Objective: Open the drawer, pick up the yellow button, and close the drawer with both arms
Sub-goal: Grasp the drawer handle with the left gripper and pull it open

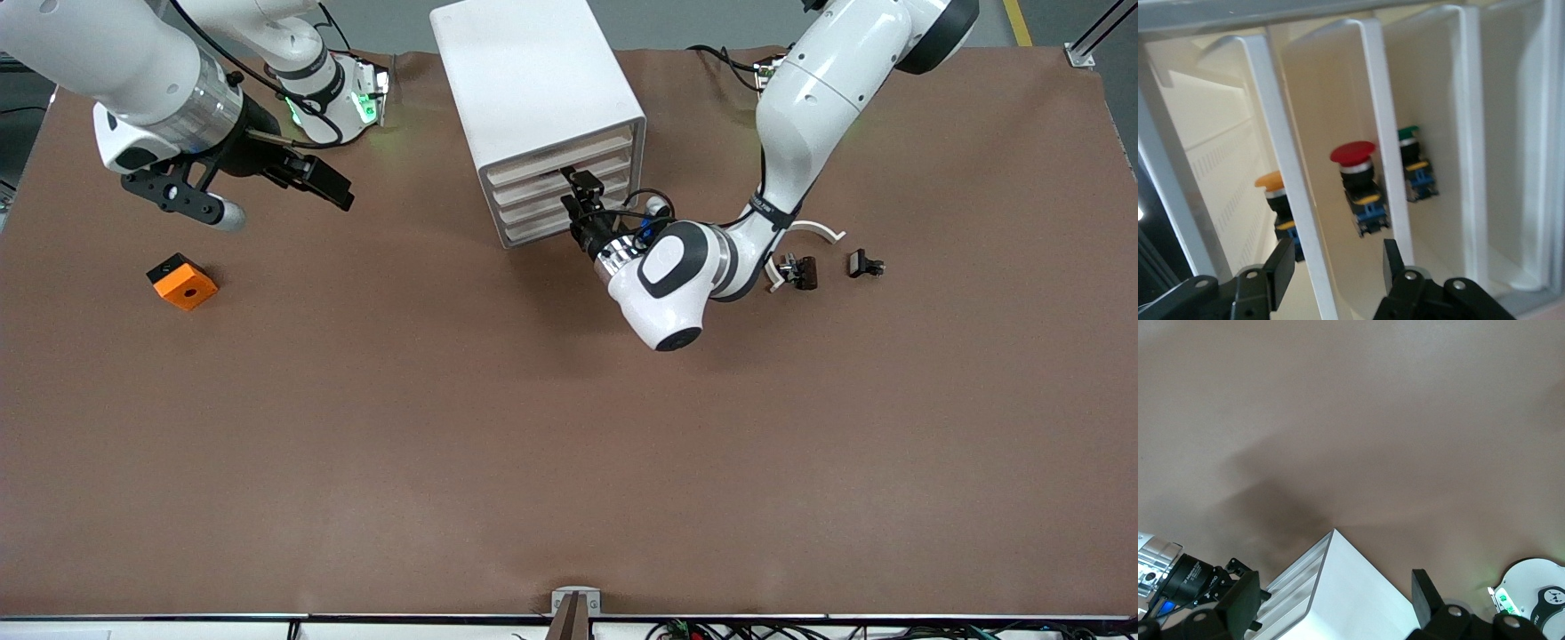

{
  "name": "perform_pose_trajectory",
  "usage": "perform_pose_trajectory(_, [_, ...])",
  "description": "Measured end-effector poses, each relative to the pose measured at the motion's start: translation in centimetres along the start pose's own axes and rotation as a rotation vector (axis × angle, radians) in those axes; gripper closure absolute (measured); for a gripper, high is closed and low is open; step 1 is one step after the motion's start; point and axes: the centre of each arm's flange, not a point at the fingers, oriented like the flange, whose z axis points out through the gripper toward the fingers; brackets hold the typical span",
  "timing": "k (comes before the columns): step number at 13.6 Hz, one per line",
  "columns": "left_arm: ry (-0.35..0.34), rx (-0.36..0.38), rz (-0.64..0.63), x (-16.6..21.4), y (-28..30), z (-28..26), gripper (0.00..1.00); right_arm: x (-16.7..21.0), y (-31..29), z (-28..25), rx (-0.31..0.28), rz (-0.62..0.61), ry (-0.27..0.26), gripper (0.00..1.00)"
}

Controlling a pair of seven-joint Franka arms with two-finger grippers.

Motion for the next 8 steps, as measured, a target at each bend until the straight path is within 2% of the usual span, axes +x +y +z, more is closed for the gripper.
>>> perform_pose_trajectory(3, [0.009,0.014,-0.051,0.0,-0.2,0.3,0.41,0.2,0.0,0.2,-0.002,0.003,-0.003,0.0])
perform_pose_trajectory(4, [0.008,0.022,-0.061,-0.1,-0.3,0.4,0.43,0.2,0.0,0.2,-0.003,0.004,-0.003,0.0])
perform_pose_trajectory(5, [0.008,0.031,-0.07,-0.1,-0.3,0.6,0.5,0.3,0.0,0.2,-0.003,0.004,-0.004,0.0])
perform_pose_trajectory(8, [0.028,0.048,-0.114,-0.3,-0.2,1.6,0.53,0.3,0.0,0.3,-0.003,0.005,-0.004,0.0])
